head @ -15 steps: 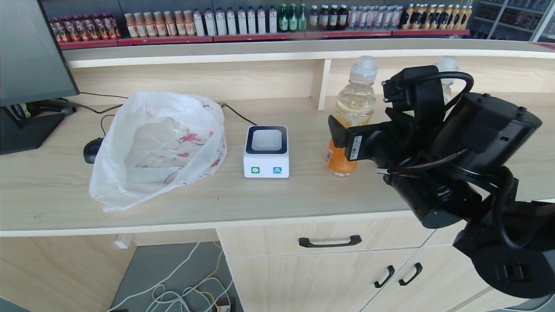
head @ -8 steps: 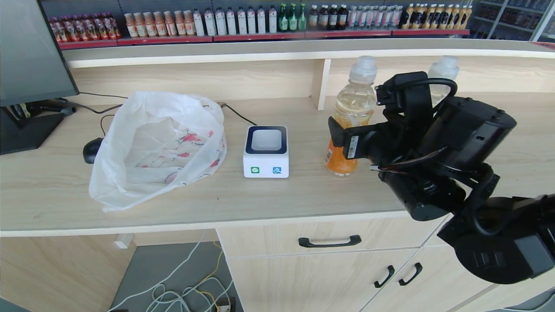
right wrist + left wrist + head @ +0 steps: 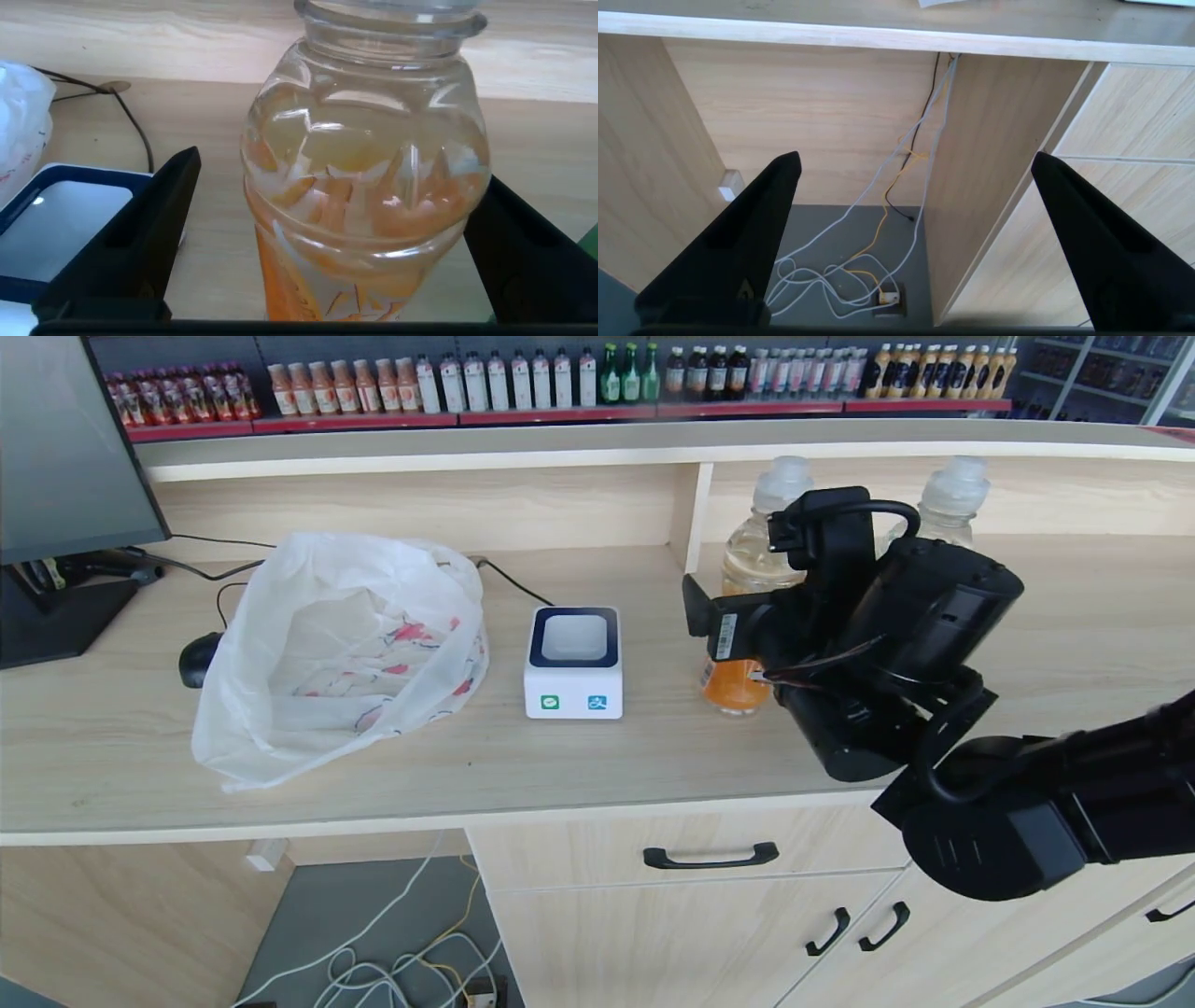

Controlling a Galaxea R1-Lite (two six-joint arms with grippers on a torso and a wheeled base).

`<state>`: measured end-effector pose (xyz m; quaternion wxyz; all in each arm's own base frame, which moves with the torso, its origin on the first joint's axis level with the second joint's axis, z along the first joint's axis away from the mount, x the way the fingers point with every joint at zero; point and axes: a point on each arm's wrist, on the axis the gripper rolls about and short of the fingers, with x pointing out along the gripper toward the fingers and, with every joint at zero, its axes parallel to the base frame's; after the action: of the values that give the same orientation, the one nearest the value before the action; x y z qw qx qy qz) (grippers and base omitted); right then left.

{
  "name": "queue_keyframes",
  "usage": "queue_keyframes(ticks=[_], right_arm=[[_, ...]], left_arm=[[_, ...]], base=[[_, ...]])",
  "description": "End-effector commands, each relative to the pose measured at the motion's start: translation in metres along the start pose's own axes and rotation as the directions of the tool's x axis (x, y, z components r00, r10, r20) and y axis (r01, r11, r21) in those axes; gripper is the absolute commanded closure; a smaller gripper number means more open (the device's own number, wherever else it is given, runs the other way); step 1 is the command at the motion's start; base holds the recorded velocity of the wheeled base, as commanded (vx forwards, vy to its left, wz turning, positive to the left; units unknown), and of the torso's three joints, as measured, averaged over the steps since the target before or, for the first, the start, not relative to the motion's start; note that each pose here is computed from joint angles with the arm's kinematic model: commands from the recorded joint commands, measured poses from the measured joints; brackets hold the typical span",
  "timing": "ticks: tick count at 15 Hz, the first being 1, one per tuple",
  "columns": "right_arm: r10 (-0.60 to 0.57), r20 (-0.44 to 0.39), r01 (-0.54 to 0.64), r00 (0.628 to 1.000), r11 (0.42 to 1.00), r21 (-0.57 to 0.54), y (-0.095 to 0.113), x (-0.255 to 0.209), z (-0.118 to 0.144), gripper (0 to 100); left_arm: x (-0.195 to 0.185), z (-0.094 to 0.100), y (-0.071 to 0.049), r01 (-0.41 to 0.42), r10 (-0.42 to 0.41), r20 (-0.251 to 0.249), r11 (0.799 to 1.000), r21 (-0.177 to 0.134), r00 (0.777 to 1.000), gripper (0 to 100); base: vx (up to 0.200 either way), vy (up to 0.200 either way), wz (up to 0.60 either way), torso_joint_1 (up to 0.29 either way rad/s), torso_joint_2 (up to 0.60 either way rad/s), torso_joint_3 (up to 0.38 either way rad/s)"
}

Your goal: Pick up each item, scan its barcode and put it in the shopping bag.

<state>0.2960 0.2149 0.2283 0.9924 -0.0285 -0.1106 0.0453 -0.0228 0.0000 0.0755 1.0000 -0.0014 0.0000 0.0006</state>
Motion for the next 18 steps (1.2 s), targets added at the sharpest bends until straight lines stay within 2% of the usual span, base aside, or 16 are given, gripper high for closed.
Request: queue_keyframes(ticks=[1, 16, 17, 18], right_arm=[[-0.002, 0.003, 0.002, 1.000, 1.000, -0.001, 0.0029, 0.0106, -0.0057, 0], [-0.022, 0.008, 0.022, 1.000, 1.000, -0.008, -0.0041, 0.0166, -0.0070, 0], [-0.022, 0.008, 0.022, 1.000, 1.000, -0.002, -0.0041, 0.0166, -0.0070, 100], [-0.021, 0.010, 0.021, 1.000, 1.000, 0.000, -0.0040, 0.0160, -0.0057, 100]], left_arm=[[0.0000, 0.0000, 0.0000, 0.000, 0.000, 0.000, 1.000, 0.000, 1.000, 0], [0.0000, 0.0000, 0.0000, 0.000, 0.000, 0.000, 1.000, 0.000, 1.000, 0], [0.0000, 0.0000, 0.0000, 0.000, 0.000, 0.000, 1.000, 0.000, 1.000, 0], [0.0000, 0.0000, 0.0000, 0.000, 0.000, 0.000, 1.000, 0.000, 1.000, 0]], base=[[0.000, 0.000, 0.00, 0.000, 0.00, 0.000], [0.000, 0.000, 0.00, 0.000, 0.00, 0.000], [0.000, 0.000, 0.00, 0.000, 0.00, 0.000], [0.000, 0.000, 0.00, 0.000, 0.00, 0.000]])
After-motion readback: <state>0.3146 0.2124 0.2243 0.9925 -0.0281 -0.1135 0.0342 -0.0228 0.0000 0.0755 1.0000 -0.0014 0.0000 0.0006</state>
